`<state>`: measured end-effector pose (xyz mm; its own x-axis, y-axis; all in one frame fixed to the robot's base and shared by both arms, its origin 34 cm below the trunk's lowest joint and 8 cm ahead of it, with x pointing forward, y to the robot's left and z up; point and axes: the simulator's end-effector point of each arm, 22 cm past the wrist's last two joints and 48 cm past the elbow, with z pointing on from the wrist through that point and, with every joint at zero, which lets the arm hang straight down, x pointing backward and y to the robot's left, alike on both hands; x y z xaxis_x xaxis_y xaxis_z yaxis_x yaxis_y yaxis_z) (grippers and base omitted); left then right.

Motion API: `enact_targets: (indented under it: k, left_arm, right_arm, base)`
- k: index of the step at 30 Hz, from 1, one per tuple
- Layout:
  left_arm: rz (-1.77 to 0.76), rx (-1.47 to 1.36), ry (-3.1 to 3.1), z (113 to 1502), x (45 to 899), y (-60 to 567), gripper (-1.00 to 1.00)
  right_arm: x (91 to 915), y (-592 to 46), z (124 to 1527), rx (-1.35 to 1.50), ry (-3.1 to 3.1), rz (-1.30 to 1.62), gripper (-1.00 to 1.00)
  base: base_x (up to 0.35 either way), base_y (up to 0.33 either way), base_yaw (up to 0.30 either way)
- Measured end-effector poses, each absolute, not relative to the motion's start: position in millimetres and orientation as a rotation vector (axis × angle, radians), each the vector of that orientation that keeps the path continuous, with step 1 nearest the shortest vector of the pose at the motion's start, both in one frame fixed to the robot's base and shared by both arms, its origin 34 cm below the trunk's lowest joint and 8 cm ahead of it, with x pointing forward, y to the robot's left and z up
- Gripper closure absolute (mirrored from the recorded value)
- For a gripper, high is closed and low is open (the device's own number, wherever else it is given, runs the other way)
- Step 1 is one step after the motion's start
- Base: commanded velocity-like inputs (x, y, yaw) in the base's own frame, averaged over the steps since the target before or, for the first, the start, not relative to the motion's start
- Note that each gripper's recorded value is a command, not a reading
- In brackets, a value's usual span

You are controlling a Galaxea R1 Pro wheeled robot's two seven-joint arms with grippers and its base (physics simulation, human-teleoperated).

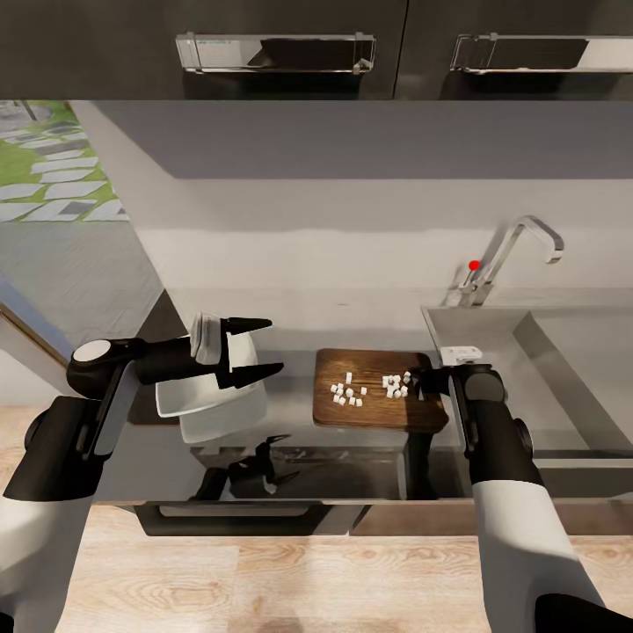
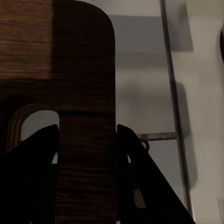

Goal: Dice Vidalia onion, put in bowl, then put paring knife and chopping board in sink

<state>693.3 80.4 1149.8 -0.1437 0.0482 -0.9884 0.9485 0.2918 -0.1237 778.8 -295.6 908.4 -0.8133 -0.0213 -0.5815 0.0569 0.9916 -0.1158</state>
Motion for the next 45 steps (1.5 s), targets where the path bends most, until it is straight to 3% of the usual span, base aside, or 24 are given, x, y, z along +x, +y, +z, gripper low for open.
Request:
enact_targets:
  k: [45]
  left_arm:
    - [-1.042, 0.976, 1.471, 1158, 691, 80, -1.0]
  right_arm:
    - [780, -296, 918, 0.027, 2.5, -0.169, 1.0]
  base:
    - [0.0, 0.0, 0.007]
